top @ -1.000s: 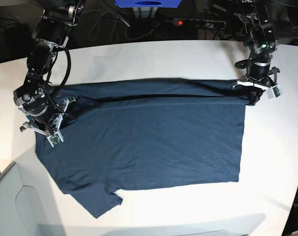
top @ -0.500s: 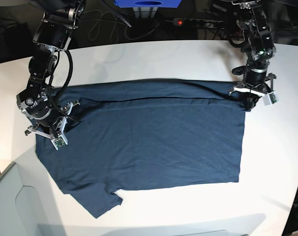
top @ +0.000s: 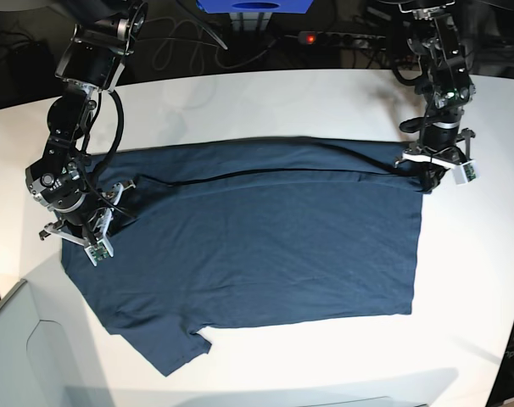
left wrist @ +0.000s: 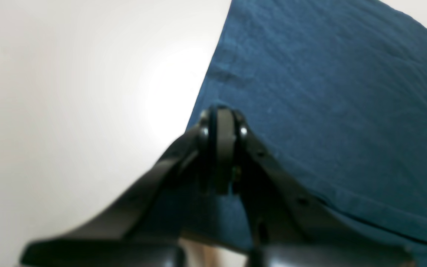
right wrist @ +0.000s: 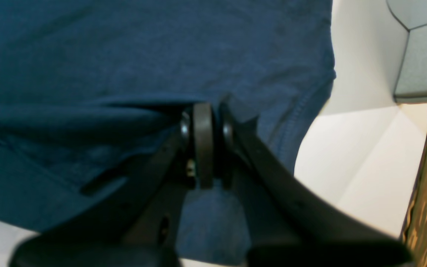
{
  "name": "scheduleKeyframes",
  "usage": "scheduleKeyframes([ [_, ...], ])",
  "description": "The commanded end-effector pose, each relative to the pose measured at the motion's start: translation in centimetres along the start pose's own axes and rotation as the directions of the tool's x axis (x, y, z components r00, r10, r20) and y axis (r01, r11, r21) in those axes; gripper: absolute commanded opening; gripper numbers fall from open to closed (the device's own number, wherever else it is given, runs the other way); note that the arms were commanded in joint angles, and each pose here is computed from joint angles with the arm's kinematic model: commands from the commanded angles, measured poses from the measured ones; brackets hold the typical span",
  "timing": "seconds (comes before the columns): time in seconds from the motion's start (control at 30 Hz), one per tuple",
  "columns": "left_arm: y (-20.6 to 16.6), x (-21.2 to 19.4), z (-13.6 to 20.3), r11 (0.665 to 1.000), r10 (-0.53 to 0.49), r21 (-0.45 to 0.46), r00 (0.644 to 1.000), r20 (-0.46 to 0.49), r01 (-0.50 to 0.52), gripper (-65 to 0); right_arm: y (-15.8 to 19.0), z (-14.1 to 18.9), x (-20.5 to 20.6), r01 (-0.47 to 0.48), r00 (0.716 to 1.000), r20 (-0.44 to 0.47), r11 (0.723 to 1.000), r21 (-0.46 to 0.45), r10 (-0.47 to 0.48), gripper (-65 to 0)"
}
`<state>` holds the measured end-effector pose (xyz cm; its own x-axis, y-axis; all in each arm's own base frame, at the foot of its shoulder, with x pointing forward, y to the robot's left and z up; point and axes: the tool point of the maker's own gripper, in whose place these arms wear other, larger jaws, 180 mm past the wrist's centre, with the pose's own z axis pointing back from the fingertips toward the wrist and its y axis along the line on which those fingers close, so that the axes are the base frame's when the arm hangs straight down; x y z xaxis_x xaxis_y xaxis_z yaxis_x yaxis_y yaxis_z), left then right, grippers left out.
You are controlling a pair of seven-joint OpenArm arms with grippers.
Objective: Fold the T-shirt properly
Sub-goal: 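Fold the collar edge over the shirt toward the hem with both grippers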
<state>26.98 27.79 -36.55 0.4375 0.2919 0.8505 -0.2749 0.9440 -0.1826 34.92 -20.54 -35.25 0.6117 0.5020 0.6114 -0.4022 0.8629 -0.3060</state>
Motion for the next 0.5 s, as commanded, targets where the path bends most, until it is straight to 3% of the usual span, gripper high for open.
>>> scheduleKeyframes([
  [0.0, -0.34, 1.82, -0.08, 1.0, -0.01, -0.011, 0.998, 0.057, 0.01, -65.0, -0.82, 0.5, 1.6, -0.018, 0.998, 0.052, 1.0, -0.015, 0.019, -64.8],
  [0.47, -0.21, 2.43, -0.46, 1.0, -0.002, -0.006, 0.997, 0.071, 0.002, -65.0, -1.54, 0.63, 1.76, 0.026, 0.996, 0.092, 0.999, -0.035, -0.023, -64.6],
])
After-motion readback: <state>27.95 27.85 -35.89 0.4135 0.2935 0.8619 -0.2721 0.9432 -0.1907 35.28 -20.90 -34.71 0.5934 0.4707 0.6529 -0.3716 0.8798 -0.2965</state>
